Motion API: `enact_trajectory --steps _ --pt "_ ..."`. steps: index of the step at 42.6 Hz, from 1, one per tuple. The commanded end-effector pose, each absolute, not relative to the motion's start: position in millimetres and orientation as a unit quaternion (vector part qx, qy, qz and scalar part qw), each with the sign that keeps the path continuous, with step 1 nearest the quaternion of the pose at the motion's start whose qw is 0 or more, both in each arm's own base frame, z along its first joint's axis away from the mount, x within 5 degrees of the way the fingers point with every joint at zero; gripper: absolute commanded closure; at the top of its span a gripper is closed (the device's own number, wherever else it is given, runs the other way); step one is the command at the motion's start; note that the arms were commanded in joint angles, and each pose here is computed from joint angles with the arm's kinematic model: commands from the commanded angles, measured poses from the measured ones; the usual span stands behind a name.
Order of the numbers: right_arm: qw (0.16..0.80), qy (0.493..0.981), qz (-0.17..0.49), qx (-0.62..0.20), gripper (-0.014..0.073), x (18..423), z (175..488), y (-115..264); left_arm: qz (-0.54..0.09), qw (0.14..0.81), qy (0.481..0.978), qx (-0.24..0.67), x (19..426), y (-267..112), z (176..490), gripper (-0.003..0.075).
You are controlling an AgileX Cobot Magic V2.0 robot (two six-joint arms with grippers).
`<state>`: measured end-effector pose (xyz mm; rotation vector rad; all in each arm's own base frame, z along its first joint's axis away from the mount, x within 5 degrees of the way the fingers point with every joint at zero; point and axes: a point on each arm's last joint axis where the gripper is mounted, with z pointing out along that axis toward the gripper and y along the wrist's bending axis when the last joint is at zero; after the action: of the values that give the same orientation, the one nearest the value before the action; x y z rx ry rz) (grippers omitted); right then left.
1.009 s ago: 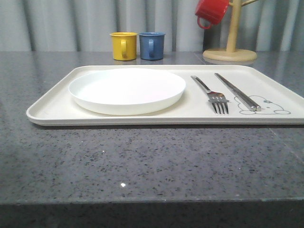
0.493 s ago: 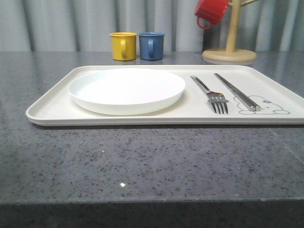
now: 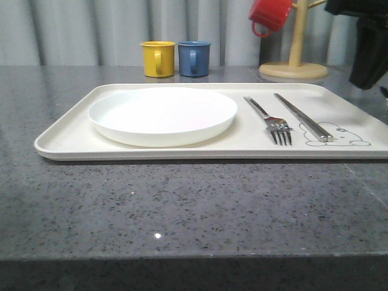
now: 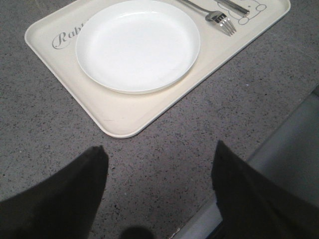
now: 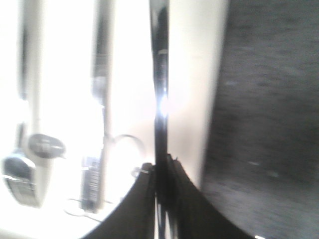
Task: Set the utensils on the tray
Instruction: 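Lower the spoon onto the tray beside the chopsticks and release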
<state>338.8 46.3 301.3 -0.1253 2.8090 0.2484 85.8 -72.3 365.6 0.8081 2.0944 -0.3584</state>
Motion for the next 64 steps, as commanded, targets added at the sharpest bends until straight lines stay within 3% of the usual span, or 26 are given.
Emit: enact_trajectory --steps 1,15,19,26,32,39,46,53,64 --pt "0.203 0.974 0.104 -0.021 0.0662 342.7 315.8 58.0 -0.161 0.457 0.817 0.313 86.6 -74.1 378.7 0.0282" --pt "0.196 0.974 0.111 0.032 0.0648 363.5 289.7 61.4 -0.161 0.457 0.817 0.313 86.6 -74.1 378.7 0.0282" --pt "0.187 0.976 0.109 0.033 0.0561 365.5 284.0 61.7 -0.161 0.457 0.817 0.313 86.6 -74.1 378.7 0.0282" --pt "0.201 0.973 0.111 0.033 0.0327 365.7 288.2 61.6 -0.161 0.457 0.817 0.313 86.6 -74.1 378.7 0.0282" --pt "0.247 0.961 0.117 0.031 0.0274 357.6 312.3 60.5 -0.161 0.457 0.817 0.313 86.6 -74.1 378.7 0.0282" --pt "0.307 0.944 0.114 -0.049 0.0274 326.1 353.3 73.6 -0.161 0.457 0.817 0.313 86.6 -74.1 378.7 0.0282" --pt "0.340 0.921 0.095 -0.165 0.0274 272.3 372.3 100.4 -0.161 0.457 0.817 0.313 86.6 -74.1 378.7 0.0282" --pt "0.348 0.906 0.103 -0.215 0.0274 217.2 372.5 105.9 -0.161 0.457 0.817 0.313 86.6 -74.1 378.7 0.0282" --pt "0.361 0.898 0.109 -0.226 0.0274 140.9 367.2 74.7 -0.161 0.457 0.817 0.313 86.6 -74.1 378.7 0.0282"
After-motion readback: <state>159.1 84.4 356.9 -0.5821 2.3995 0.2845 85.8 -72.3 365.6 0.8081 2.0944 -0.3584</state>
